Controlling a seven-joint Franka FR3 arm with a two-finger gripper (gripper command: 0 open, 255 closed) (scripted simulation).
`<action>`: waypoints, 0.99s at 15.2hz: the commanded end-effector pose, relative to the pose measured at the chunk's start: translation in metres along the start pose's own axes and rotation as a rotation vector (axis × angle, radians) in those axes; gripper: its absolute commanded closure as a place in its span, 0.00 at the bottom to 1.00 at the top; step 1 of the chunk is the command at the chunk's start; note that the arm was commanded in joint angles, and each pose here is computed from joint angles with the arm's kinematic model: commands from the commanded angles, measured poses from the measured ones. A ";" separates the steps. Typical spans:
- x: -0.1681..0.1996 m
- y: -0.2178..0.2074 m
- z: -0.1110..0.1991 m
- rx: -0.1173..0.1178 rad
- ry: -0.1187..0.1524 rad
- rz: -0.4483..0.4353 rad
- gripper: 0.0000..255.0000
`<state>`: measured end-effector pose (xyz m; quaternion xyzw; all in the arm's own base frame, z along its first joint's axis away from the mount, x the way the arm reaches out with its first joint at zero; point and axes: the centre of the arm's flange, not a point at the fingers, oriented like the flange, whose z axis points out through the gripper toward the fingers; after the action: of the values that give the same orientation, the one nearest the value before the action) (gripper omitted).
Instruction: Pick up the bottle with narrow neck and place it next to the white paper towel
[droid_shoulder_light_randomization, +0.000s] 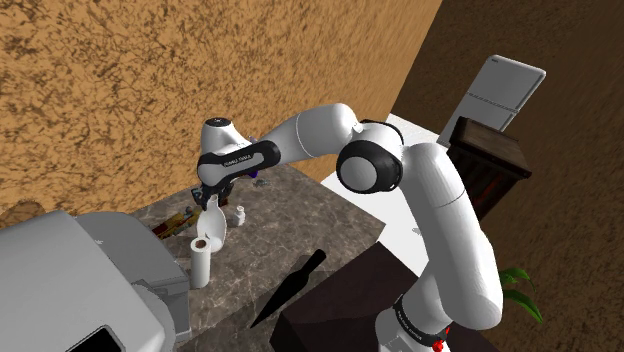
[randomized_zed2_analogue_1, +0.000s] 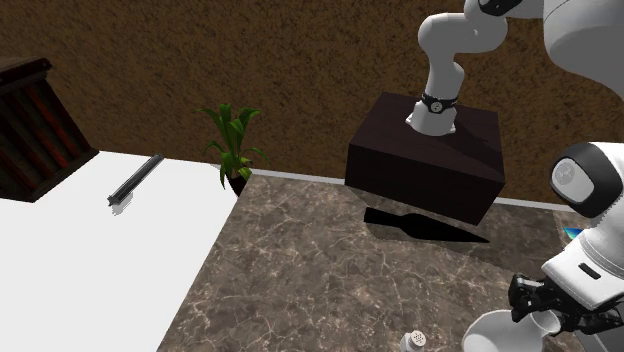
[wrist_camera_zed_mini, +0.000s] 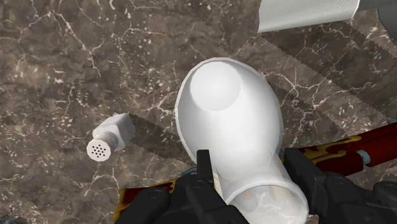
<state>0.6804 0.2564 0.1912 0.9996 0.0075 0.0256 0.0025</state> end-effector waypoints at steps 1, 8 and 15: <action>0.001 0.000 0.001 0.000 0.001 0.000 1.00; 0.001 0.000 0.001 0.000 0.001 0.000 0.00; 0.001 0.000 -0.039 0.000 0.001 0.000 0.00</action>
<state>0.6820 0.2587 0.2173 0.9996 0.0074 0.0266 0.0022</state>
